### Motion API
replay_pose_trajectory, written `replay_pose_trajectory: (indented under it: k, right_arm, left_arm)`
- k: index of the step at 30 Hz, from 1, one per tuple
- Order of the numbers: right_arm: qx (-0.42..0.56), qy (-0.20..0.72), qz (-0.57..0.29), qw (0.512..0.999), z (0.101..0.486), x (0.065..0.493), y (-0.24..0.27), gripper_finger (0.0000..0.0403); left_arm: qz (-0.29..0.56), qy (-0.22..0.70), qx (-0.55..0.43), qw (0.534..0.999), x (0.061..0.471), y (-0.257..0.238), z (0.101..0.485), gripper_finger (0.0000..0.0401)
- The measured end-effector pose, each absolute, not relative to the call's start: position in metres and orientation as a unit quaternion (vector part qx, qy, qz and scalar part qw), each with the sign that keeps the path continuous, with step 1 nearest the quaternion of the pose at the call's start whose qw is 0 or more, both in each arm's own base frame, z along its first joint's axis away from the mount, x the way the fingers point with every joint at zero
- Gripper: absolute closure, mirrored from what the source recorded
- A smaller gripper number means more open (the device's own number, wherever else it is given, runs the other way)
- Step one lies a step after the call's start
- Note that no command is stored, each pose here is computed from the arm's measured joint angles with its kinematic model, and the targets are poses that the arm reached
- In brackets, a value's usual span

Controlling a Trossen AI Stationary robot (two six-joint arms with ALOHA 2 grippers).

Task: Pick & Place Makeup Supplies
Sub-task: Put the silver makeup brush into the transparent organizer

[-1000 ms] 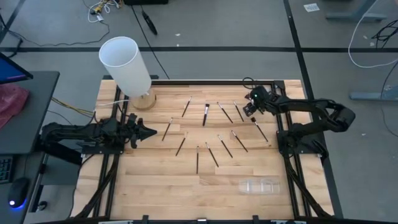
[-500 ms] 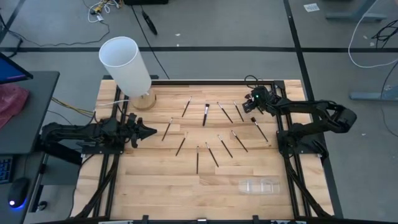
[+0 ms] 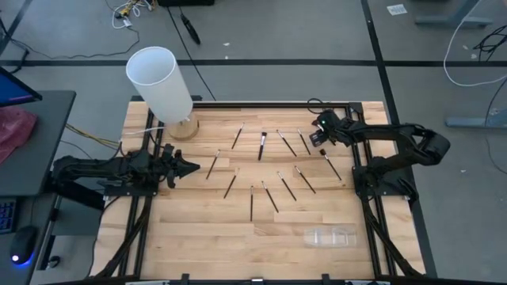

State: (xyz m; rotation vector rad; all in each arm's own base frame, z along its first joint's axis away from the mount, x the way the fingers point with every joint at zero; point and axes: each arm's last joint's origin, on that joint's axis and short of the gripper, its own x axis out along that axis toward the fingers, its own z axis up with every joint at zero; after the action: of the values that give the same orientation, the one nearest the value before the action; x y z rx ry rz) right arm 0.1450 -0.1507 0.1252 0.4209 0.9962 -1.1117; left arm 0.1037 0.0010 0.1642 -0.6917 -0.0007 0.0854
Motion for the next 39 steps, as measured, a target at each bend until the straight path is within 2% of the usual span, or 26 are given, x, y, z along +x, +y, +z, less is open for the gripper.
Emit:
replay_pose_trajectory:
  k: [11, 27, 31, 39]
  right_arm:
    - [0.183, 0.466, -0.490, 0.714, 0.1251, 0.1448, -0.1500, 0.0200]
    - [0.203, 0.443, -0.498, 0.717, 0.1258, 0.1467, -0.1513, 0.0267]
    - [0.210, 0.420, -0.520, 0.714, 0.1243, 0.1502, -0.1535, 0.0266]
    - [0.202, 0.431, -0.519, 0.710, 0.1222, 0.1504, -0.1525, 0.0255]
  left_arm:
    - [0.042, -0.001, -0.339, 0.940, 0.1037, 0.0010, 0.1642, 0.0394]
    - [0.042, -0.001, -0.339, 0.940, 0.1037, 0.0010, 0.1642, 0.0394]
    - [0.042, -0.001, -0.339, 0.940, 0.1037, 0.0010, 0.1642, 0.0394]
    - [0.042, -0.001, -0.339, 0.940, 0.1037, 0.0010, 0.1643, 0.0394]
